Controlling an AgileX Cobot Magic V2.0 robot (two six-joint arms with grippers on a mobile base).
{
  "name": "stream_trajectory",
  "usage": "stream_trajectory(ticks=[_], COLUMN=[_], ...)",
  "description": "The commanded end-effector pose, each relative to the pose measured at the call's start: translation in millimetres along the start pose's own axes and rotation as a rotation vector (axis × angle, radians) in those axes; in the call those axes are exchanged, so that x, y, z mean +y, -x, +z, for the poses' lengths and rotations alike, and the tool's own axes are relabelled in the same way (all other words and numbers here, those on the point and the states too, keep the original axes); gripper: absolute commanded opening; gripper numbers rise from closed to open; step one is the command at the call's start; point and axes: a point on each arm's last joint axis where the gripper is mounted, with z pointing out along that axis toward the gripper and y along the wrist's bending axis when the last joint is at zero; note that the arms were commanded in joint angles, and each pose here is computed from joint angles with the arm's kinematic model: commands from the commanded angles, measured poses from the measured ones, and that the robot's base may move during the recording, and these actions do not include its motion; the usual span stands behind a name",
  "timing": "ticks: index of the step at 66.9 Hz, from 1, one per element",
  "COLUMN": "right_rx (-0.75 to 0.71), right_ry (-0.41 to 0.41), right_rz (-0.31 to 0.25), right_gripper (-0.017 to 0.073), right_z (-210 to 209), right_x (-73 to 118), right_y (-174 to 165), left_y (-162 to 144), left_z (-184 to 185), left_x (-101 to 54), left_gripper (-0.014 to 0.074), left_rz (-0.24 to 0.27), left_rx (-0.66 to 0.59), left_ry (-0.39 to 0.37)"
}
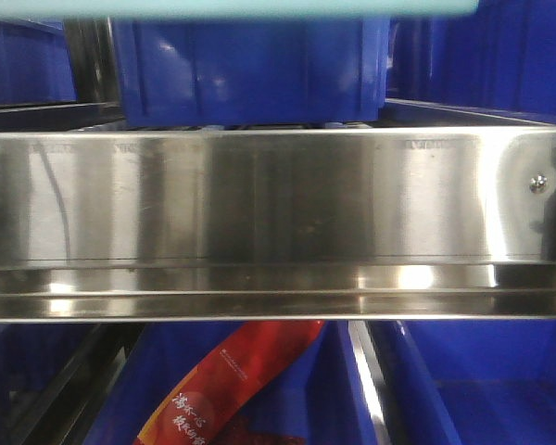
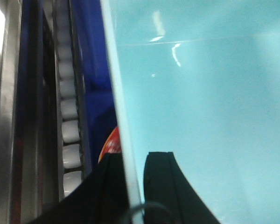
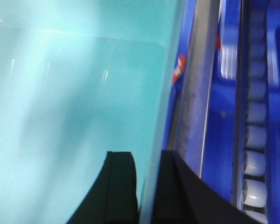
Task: Fetch blue bin and place on conveyor start
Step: 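Close both grippers on opposite rims and lift the teal bin off the shelf, then hold the teal bin with both grippers and back the base away from the rack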
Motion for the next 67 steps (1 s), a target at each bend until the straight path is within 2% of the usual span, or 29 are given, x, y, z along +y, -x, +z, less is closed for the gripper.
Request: stream_trajectory(ticks=[1, 8, 39, 67], right_rx=[-0.110, -0.161, -0.163, -0.163], right_ry=[-0.010, -0.001, 0.000, 0.000], right_rz=[-0.030, -0.032, -0.032, -0.032], right_gripper=[-0.0151, -0.0151, -0.0152, -0.0152], right_z=[-28.8, -42.7, -43.7, -43.7], right_x=[-1.6, -0.7, -0.7, -0.7], right_y=[5.9, 7.2, 7.2, 7.2], left_y=[4.2, 4.4, 6.8, 22.6], left_z=[-29.5, -37.2, -36.4, -40.1], left_x=[-0.7, -0.8, -0.5, -2.8], left_gripper=[-0.0111, -0.0111, -0.0111, -0.0111], left_rz=[0.017, 0.017, 0.021, 0.022], left_rx=[-0.092, -0.115, -0.138, -0.318], left_ry=[-0.007, -0.009, -0.005, -0.029])
